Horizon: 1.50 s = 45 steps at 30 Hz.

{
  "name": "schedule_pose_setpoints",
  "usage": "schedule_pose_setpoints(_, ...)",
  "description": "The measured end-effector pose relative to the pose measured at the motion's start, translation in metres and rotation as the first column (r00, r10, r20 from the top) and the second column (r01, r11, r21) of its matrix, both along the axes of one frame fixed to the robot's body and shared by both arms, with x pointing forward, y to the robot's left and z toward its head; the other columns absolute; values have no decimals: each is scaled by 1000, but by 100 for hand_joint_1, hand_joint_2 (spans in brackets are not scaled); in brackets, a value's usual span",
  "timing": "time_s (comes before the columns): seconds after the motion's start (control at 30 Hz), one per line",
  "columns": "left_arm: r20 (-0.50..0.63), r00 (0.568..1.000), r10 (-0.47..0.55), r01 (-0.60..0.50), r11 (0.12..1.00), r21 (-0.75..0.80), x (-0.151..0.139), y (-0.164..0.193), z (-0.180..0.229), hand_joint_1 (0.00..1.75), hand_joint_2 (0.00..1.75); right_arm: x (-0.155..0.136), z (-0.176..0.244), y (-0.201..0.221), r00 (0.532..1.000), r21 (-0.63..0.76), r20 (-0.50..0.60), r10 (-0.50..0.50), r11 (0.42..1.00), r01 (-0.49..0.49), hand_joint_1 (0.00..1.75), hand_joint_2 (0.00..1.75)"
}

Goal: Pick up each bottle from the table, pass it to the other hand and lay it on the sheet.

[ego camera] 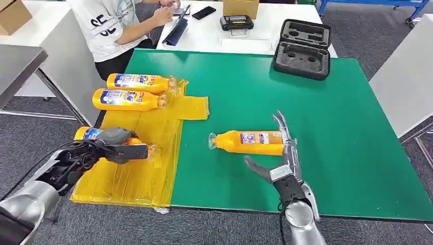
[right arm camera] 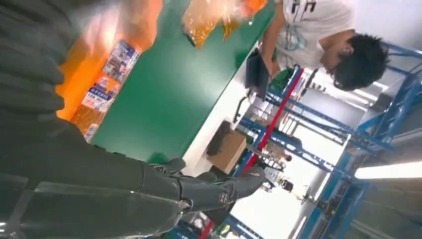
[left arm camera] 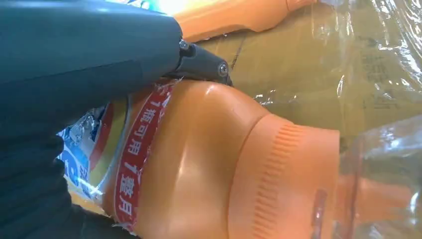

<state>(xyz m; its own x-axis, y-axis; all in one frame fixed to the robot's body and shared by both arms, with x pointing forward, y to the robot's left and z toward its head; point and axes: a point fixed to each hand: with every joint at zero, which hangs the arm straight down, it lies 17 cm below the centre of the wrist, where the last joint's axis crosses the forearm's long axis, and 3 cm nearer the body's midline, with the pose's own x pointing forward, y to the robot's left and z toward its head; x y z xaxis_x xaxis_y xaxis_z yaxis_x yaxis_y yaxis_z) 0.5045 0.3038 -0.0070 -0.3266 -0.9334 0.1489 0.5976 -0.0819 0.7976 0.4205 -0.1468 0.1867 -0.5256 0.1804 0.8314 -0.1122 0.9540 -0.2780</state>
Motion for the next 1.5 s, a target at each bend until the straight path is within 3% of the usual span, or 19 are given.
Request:
schedule_pose_setpoints(0.13,-2,1000,4,-4,1000,5,0,2,-1,169,175,2,-1,2,1000,0,-5,6,1000,-6,0,175)
schedule_pose_setpoints(0.27,-5,1000,6,-6,1000,6,0,2,-2,141,175,4,-4,4,1000,-3,-11,11,1000,-11,0,175)
schedule_pose_setpoints(0.3,-7,1000,6,-6,1000,6,0,2,-2,122,175,4,-4,5,1000,-2,-13,13,1000,-13,0,175)
schedule_pose_setpoints(0.33,-11,1000,5,-5,1000,5,-1,2,-2,56,175,5,-5,5,1000,-2,-14,14,1000,-14,0,175)
schedule_pose_setpoints(0.43,-45,999,3,-3,1000,-3,-5,5,-4,0,175,6,-6,9,999,1,-18,26,1000,-26,0,175)
schedule_pose_setpoints(0.7,-150,989,-14,7,999,-49,-18,14,-4,0,175,7,-9,15,999,3,-23,44,999,-44,0,175)
schedule_pose_setpoints(1.1,-185,982,-19,9,999,-51,-25,22,-4,0,175,6,-12,16,998,-4,-27,52,999,-52,0,175)
schedule_pose_setpoints(1.13,-188,982,-20,11,999,-52,-25,21,-4,0,0,6,-12,16,998,-4,-28,52,999,-52,0,175)
schedule_pose_setpoints(1.5,-202,979,-31,19,998,-64,-27,21,1,0,0,7,-11,17,998,-1,-30,54,999,-54,0,175)
